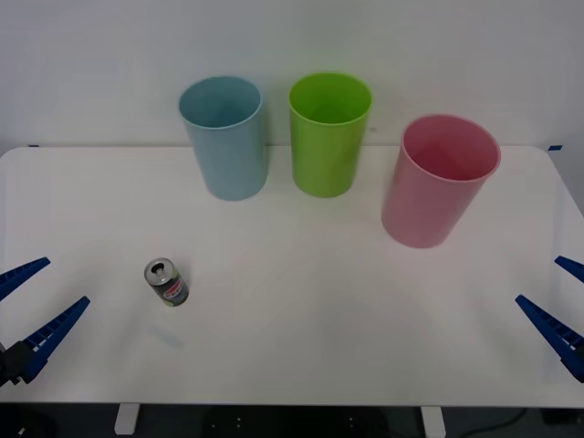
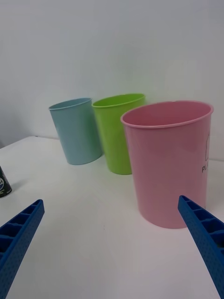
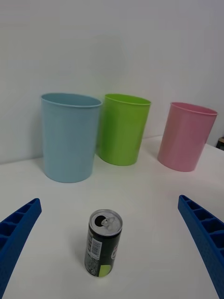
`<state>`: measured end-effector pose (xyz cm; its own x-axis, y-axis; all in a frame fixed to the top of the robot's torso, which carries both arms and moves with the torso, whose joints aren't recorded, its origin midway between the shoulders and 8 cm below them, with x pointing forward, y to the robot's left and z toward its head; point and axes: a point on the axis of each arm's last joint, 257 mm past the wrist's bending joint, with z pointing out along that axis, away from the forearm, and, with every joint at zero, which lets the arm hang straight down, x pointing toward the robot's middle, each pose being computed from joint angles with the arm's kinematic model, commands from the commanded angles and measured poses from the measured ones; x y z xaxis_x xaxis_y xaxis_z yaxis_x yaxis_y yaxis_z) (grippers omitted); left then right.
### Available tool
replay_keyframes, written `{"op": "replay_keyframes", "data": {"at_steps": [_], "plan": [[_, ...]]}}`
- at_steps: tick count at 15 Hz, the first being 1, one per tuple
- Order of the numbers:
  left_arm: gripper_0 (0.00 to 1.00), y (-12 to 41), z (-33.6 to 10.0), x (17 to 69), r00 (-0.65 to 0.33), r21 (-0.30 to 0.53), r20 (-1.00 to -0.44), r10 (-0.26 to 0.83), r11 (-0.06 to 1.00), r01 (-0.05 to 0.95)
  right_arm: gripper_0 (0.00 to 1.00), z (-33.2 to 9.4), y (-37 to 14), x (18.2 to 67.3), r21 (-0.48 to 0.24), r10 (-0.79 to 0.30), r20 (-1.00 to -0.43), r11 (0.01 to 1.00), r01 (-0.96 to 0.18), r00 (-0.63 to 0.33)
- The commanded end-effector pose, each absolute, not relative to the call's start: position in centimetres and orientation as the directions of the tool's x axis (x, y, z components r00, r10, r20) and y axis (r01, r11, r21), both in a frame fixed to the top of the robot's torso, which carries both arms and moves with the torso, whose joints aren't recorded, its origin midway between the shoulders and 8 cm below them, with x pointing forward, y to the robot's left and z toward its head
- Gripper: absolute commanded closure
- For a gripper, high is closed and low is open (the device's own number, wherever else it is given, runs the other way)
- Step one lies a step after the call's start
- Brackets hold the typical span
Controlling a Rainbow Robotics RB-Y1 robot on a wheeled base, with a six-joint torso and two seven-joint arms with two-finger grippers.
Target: Grasp the object on the table and drop it into the matching bin: aluminum can to the light blue bin, PET bottle to the pink bin.
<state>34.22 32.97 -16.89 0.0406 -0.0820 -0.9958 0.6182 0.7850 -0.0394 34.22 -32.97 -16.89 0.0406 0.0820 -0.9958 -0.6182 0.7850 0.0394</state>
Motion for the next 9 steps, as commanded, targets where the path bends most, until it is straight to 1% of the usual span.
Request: {"op": "replay_keyframes", "data": {"at_steps": [1, 2, 6, 9], "plan": [[0.0, 33.0, -16.9, 34.2, 0.041, -0.039, -0.996, -0.082, 0.785, 0.618, 0.0, -16.9, -33.0, 34.2, 0.039, 0.082, -0.996, 0.785, -0.618, 0.041], [0.0, 33.8, -18.4, 33.8, 0.01, -0.076, -0.995, -0.101, 0.804, 0.589, 0.0, -16.9, -33.0, 34.2, 0.039, 0.082, -0.996, 0.785, -0.618, 0.041], [0.0, 34.3, -18.2, 33.8, 0.016, -0.071, -0.995, -0.099, 0.812, 0.58, 0.0, -16.9, -33.0, 34.2, 0.039, 0.082, -0.996, 0.785, -0.618, 0.041], [0.0, 34.6, -19.1, 33.6, -0.001, -0.065, -0.997, -0.079, 0.822, 0.565, 0.0, -16.9, -33.0, 34.2, 0.039, 0.082, -0.996, 0.785, -0.618, 0.041]]}}
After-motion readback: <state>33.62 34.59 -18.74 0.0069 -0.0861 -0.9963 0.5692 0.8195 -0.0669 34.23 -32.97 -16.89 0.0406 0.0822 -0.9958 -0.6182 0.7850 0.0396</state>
